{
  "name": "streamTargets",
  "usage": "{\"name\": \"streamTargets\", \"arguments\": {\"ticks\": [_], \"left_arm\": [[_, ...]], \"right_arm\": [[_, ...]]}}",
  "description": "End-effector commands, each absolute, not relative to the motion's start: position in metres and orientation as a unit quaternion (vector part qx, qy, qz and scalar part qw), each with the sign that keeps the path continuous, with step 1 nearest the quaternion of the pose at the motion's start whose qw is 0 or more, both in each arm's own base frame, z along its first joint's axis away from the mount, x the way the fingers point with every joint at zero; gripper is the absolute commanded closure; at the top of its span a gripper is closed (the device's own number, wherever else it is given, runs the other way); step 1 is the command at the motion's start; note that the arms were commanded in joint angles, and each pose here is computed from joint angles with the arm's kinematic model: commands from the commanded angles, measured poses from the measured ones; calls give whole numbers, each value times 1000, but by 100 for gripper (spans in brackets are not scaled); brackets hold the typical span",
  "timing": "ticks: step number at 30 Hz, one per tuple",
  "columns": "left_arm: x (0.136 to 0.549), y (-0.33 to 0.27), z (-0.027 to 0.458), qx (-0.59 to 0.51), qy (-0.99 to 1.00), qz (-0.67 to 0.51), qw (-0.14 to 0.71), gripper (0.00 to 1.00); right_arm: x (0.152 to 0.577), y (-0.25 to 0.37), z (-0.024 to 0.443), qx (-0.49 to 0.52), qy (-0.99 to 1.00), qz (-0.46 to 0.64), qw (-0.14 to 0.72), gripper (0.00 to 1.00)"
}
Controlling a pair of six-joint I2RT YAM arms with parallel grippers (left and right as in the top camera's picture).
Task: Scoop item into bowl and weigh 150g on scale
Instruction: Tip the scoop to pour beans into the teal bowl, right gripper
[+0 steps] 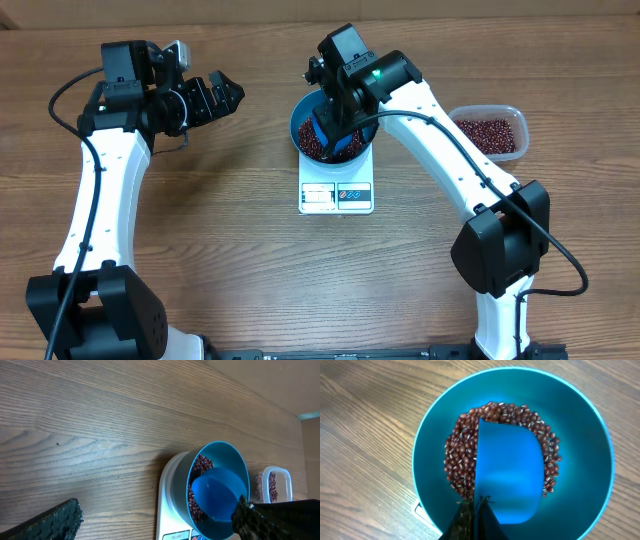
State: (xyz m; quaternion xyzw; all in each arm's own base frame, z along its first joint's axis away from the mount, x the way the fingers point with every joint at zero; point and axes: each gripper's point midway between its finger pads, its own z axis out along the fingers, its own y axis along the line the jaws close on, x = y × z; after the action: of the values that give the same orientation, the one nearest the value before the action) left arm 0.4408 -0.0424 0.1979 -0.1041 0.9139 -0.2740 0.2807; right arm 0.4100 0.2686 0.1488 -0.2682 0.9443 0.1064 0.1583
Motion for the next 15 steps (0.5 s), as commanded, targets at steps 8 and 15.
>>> {"name": "streamTargets", "arguments": {"ticks": [8,15], "left_arm": [[443,-44,215,-90,910,-271,302,0],[443,-44,214,-90,910,-271,302,0]], "right_arm": [[415,269,159,-197,955,163,149,96],[421,263,168,-179,947,231,137,96]]}}
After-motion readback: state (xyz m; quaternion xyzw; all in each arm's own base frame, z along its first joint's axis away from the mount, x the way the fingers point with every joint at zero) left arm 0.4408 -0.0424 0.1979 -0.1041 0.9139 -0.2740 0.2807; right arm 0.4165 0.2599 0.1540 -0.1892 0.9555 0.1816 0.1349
